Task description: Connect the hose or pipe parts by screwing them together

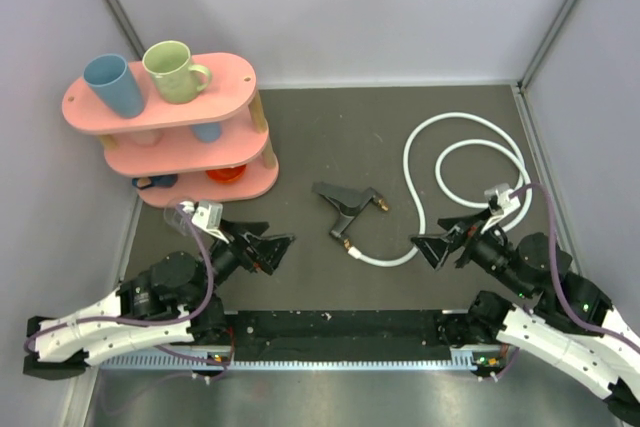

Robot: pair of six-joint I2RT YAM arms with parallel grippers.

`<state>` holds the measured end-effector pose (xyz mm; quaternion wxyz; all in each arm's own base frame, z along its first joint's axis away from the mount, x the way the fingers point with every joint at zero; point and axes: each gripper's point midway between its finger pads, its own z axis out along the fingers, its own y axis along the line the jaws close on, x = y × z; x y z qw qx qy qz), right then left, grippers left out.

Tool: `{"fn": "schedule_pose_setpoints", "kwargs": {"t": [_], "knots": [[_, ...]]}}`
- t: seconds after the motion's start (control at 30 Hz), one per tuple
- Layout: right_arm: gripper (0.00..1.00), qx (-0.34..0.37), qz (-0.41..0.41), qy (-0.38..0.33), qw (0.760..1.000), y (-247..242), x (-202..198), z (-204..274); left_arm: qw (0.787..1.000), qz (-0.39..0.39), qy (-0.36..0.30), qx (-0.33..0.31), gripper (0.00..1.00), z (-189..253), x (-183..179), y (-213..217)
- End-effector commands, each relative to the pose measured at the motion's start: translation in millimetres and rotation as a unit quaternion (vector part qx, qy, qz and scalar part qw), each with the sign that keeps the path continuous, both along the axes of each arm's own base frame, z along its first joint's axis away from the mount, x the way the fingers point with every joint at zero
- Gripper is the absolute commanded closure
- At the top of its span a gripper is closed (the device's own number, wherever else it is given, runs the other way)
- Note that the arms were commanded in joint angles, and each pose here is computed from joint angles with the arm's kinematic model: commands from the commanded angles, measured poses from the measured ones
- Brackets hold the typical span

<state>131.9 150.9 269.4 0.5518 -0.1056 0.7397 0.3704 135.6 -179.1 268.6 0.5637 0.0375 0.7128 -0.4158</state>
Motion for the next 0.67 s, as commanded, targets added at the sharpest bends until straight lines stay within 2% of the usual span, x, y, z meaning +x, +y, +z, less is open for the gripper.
{"fn": "schedule_pose_setpoints", "kwargs": {"t": [0.0, 0.63], "knots": [[0.01, -0.018, -0.044, -0.002, 0.999, -20.4, 5.2, 1.9, 0.999, -0.031, -0.017, 0.020, 0.01, -1.7, -7.7, -3.2], [0.01, -0.036, -0.041, 0.013, 0.998, -16.6, 7.0, -10.5, 1.000, -0.019, -0.024, -0.001, 0.02, 8.0, -5.4, 1.2]]}}
